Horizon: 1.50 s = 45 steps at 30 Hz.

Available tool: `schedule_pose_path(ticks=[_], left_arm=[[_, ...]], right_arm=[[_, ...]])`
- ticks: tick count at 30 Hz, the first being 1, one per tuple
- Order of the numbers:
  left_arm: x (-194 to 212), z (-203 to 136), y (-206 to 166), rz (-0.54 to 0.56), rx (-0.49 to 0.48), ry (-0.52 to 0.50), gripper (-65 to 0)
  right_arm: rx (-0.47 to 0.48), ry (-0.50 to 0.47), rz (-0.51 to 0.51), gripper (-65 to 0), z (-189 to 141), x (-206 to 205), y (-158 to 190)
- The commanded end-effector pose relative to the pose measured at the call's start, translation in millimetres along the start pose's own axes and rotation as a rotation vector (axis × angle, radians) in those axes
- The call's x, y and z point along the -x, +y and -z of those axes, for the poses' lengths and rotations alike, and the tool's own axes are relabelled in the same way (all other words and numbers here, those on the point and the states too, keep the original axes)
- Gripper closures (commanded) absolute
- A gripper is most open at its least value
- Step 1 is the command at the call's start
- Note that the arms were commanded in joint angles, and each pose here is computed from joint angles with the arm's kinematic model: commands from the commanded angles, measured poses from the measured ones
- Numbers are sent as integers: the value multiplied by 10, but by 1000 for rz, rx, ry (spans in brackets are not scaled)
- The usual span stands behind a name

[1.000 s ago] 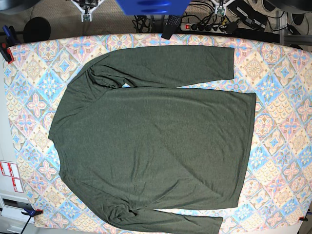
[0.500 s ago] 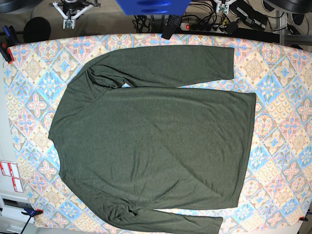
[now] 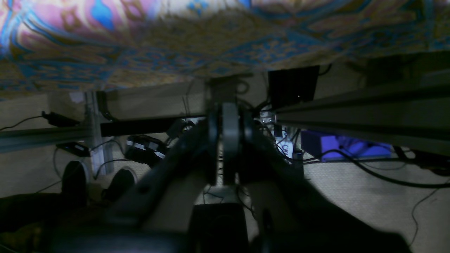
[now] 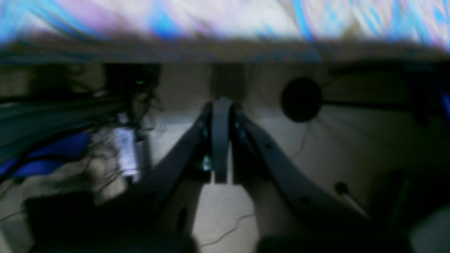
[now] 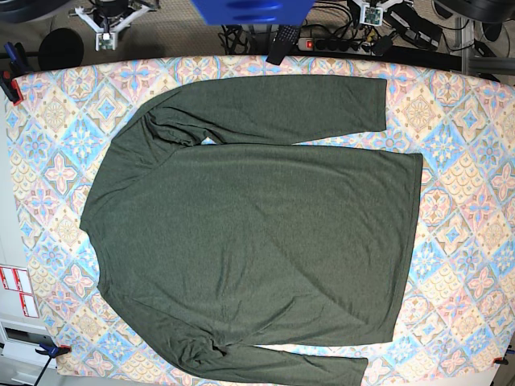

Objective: Fold the T-shirt properly

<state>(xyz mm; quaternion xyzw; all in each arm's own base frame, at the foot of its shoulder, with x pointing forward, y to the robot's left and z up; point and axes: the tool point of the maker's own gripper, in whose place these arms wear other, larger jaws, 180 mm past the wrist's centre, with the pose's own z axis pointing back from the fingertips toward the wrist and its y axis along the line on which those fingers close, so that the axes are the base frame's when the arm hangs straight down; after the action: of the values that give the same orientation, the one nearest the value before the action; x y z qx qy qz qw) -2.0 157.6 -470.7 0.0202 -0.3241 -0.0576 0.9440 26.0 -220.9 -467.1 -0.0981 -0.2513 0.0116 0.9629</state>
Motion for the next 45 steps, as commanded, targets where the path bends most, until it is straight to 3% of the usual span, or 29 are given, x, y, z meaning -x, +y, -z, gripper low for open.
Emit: schedule_pose_path(ticks=[1,5,13,24,28,34,38,42,45], left_arm=[[-28,-43,18,2,-3,-15,0],[-40,-34,57,16,-3,-19,0],[-300,-25,52,16,-3,-85,0],[-726,59,117,13,-23,-193,-2],[-761,70,366,-75,-86,-204,-48],[-750,175,656,-222,-141,-153,-212],[-778,191,753,-243,-133,-153,-218],[-797,197,776,-338,-124,-163,-224],[-865,232,811,-366,-118,-179,-225]], right_arm=[[8,-22,-10,0,-53,-115,-22],[-17,15,-17,0,-141,-291,81],[-26,-59,-10,0,-77,-634,134],[-149,-114,-25,0,-44,-857,625],[-197,-141,-34,0,-52,-964,814],[-243,-169,-43,-8,-53,-1080,1001],[-243,-169,-43,-11,-49,-1081,1001],[-241,-167,-41,-15,-46,-1079,991],[-239,-123,-47,-16,-28,-1018,987]])
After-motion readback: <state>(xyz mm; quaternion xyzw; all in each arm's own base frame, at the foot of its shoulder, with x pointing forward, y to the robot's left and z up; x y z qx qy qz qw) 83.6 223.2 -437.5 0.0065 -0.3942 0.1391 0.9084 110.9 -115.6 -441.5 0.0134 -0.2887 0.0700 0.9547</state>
